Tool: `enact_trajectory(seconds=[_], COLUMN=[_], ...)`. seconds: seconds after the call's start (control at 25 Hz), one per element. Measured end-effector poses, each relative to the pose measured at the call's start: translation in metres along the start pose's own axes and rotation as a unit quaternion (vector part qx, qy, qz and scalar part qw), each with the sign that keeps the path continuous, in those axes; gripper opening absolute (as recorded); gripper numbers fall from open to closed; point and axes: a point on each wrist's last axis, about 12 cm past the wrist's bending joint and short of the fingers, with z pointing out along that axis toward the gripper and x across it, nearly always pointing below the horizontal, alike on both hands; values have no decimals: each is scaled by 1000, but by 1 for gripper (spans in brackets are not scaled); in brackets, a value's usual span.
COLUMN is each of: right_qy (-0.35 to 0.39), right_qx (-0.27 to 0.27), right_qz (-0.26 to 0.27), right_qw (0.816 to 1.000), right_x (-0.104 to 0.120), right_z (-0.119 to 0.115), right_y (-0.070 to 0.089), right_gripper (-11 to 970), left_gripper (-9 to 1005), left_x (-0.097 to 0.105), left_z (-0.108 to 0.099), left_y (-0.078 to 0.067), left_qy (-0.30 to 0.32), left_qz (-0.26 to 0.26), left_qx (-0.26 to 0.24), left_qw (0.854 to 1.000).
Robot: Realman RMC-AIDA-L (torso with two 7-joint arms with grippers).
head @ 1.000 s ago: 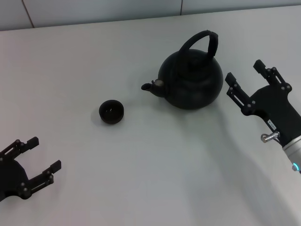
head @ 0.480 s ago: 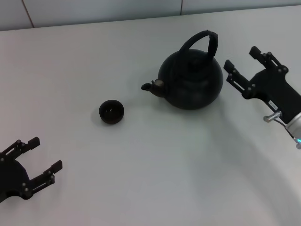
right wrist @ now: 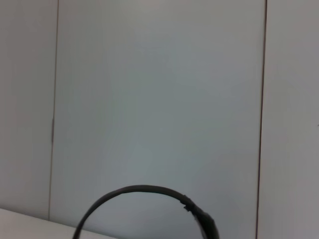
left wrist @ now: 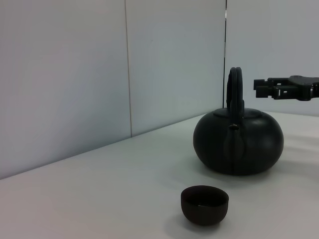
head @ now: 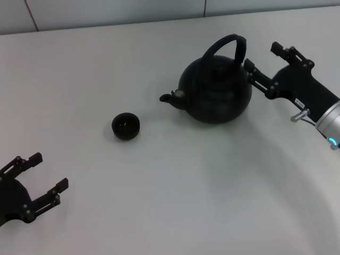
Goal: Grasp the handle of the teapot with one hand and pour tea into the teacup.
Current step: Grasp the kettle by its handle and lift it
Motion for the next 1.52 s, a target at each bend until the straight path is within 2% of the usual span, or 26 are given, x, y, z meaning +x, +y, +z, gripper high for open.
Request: enact_trajectory(seconds=[0.36,0.64,1.36,1.52], right_qy=[25,33,39,41], right_qx=[-18,-30,-32,-39], right_qz=[-14,-22,-25,-27], right_qw=[999,999,998,998], right_x=[-7,-12,-11,-10], right_z=[23,37,38,39], right_y=[-9,-9,-9,-8], right_gripper=[752,752,748,667], left_gripper=[804,804,804,804], left_x=[1,1,-1,-1], left_z=[-2,-2,-1,-1], left_y=[-2,-2,-3,-3], left_qy=[-1,-3,-12,-15], left_qz=[-4,-5,-5,-5], left_qx=[-5,-7,-5,-6], left_qw=[1000,1000,1000,1000])
